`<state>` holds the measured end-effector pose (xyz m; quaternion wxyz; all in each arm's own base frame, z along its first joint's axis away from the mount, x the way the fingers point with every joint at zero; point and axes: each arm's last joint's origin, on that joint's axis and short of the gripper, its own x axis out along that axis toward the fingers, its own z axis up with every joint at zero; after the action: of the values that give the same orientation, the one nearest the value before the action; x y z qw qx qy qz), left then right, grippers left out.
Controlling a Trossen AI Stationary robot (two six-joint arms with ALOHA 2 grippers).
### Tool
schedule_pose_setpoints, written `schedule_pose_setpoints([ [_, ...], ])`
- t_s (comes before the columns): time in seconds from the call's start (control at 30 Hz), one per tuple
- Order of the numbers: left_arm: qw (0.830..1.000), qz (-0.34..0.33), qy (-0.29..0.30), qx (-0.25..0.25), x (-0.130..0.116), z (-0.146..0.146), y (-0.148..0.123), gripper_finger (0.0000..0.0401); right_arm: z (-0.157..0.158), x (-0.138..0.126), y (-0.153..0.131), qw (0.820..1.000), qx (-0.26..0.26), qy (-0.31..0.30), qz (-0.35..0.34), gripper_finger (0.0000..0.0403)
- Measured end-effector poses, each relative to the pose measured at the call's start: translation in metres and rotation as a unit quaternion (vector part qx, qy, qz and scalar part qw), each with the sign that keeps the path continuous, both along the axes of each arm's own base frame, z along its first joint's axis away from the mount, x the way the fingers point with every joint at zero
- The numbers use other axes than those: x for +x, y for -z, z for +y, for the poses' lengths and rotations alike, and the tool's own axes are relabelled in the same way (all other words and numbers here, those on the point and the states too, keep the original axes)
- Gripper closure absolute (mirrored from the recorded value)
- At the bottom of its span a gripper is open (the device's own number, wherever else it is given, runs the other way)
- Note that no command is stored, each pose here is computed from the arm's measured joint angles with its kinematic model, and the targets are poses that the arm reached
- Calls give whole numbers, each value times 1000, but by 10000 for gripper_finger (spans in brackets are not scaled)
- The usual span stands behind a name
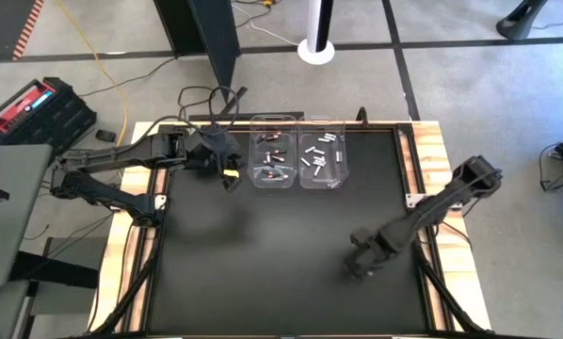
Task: Sort batteries
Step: Put the small black battery into the left transparent bin
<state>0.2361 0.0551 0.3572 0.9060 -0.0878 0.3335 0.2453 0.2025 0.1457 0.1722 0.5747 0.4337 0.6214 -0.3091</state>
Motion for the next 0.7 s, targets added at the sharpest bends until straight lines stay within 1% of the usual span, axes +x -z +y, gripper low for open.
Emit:
schedule_pose_setpoints([
  [0.13, 1000, 0, 0, 0, 0, 0, 0, 281, -16, 23, -15, 999, -12, -4, -47, 354],
  [0.2, 1000, 0, 0, 0, 0, 0, 0, 281, -28, 35, -23, 997, -27, -2, -73, 354],
  [0.37, 1000, 0, 0, 0, 0, 0, 0, 281, -60, 67, -45, 985, -66, -5, -158, 354],
  [0.5, 1000, 0, 0, 0, 0, 0, 0, 281, -88, 92, -64, 965, -98, -14, -244, 354],
  [0.7, 1000, 0, 1, -1, 0, 0, 0, 281, -132, 118, -96, 923, -147, -11, -355, 354],
])
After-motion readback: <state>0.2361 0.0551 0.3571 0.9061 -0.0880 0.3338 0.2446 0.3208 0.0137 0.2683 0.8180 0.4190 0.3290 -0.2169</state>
